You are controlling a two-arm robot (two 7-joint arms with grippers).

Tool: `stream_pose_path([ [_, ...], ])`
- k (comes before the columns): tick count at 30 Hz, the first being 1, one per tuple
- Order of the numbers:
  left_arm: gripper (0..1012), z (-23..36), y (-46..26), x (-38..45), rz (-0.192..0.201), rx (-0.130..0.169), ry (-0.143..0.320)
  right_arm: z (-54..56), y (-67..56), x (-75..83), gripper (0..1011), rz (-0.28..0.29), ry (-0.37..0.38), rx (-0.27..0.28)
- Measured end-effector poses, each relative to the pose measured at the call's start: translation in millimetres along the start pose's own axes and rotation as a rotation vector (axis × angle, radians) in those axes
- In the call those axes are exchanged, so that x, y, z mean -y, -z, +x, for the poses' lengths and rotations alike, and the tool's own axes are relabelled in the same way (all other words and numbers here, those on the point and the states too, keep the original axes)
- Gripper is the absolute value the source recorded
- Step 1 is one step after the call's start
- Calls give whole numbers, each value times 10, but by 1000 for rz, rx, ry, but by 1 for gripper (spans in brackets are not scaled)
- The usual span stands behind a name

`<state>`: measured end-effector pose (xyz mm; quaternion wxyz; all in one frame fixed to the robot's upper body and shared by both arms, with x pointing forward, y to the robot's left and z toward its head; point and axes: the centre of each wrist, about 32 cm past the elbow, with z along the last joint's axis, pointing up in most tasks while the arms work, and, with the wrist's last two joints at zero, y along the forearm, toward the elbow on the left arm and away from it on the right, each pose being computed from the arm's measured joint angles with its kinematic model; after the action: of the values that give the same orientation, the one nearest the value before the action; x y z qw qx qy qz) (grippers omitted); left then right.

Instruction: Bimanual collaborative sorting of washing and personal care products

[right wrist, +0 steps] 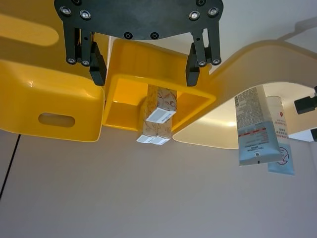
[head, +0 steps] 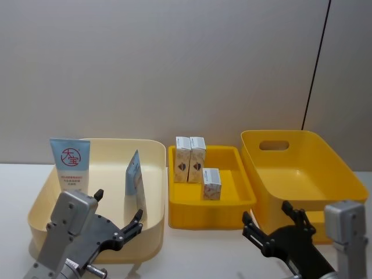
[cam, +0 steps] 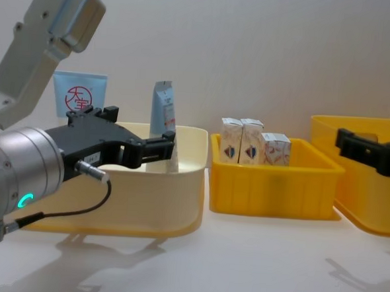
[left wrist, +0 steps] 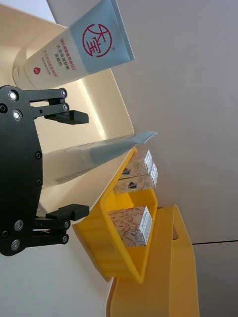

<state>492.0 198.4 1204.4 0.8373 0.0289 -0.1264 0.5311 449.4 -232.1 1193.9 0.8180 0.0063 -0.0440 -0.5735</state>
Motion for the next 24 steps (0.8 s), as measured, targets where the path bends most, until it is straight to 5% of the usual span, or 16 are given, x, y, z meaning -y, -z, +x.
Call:
stream_pose_path([
  [10, 1003, 0, 0, 0, 0, 0, 0, -194, -245, -369, 1000, -43, -26, 69],
  [24, 1003, 0, 0, 0, 0, 0, 0, -555, -696, -1085, 1000, -207, -31, 101],
])
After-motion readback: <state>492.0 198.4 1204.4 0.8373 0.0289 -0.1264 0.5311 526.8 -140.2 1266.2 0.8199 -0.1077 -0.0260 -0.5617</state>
